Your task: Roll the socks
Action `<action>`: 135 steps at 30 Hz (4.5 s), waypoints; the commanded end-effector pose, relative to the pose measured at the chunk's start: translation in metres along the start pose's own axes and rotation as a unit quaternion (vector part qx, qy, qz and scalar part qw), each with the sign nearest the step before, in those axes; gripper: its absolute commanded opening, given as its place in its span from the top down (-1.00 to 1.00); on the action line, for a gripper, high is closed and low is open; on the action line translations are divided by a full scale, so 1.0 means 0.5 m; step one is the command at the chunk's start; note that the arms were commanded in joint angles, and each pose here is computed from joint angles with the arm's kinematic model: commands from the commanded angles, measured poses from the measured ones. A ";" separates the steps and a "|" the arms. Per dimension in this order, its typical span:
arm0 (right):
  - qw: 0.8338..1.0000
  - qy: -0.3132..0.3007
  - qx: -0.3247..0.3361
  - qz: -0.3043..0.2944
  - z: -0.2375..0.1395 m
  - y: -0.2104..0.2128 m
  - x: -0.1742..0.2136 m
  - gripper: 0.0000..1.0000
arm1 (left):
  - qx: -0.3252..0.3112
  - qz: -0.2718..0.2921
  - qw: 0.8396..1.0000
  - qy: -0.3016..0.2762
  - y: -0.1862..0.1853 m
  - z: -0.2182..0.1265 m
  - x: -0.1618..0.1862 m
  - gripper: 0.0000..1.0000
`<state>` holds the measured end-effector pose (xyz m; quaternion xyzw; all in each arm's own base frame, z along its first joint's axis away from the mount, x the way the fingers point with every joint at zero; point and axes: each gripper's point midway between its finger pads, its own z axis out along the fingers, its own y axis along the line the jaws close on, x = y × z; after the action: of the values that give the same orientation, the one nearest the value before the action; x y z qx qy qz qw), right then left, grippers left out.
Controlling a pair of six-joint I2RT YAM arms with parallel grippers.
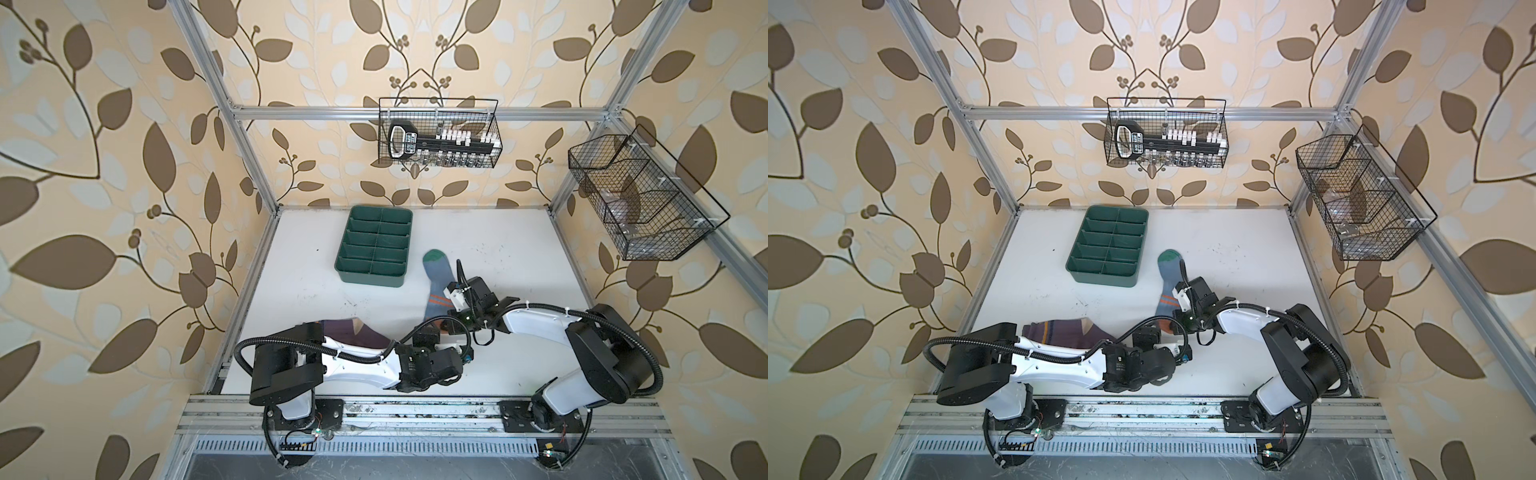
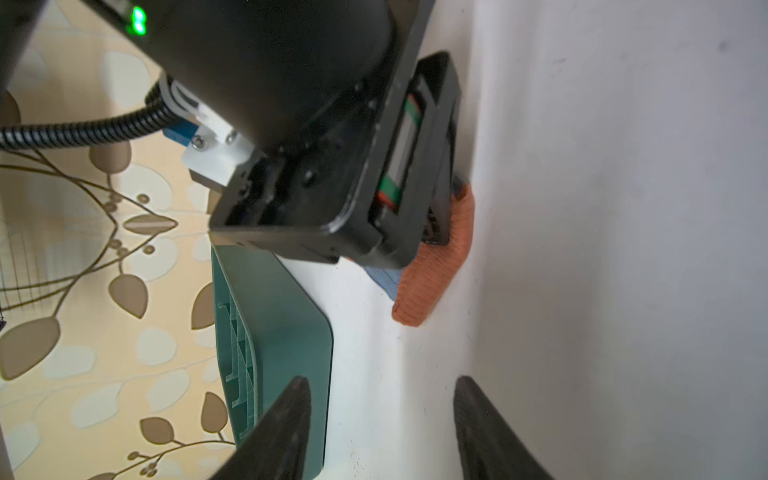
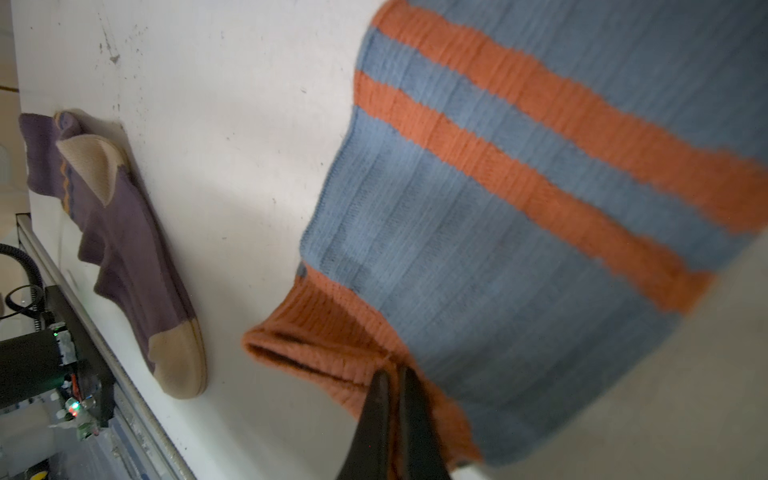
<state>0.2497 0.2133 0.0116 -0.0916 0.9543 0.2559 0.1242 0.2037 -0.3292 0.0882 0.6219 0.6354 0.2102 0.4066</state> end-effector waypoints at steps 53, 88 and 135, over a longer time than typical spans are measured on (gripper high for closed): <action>0.965 0.217 0.023 0.147 -0.012 -0.081 0.278 1.00 | 0.174 -0.118 0.978 -0.002 -0.124 -0.020 -0.031 -0.07; 0.967 0.185 -0.013 0.172 -0.032 -0.069 0.255 0.99 | 0.260 -0.104 0.958 0.068 -0.217 0.018 0.004 1.00; 0.967 0.191 -0.028 0.165 -0.038 -0.053 0.263 1.00 | 0.180 -0.131 0.975 -0.012 -0.117 0.012 -0.063 -0.27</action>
<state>0.1657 0.1951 0.0100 -0.0142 0.9322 0.3598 -0.0379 0.1635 -0.3491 0.0454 0.6023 0.7373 0.0440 0.3027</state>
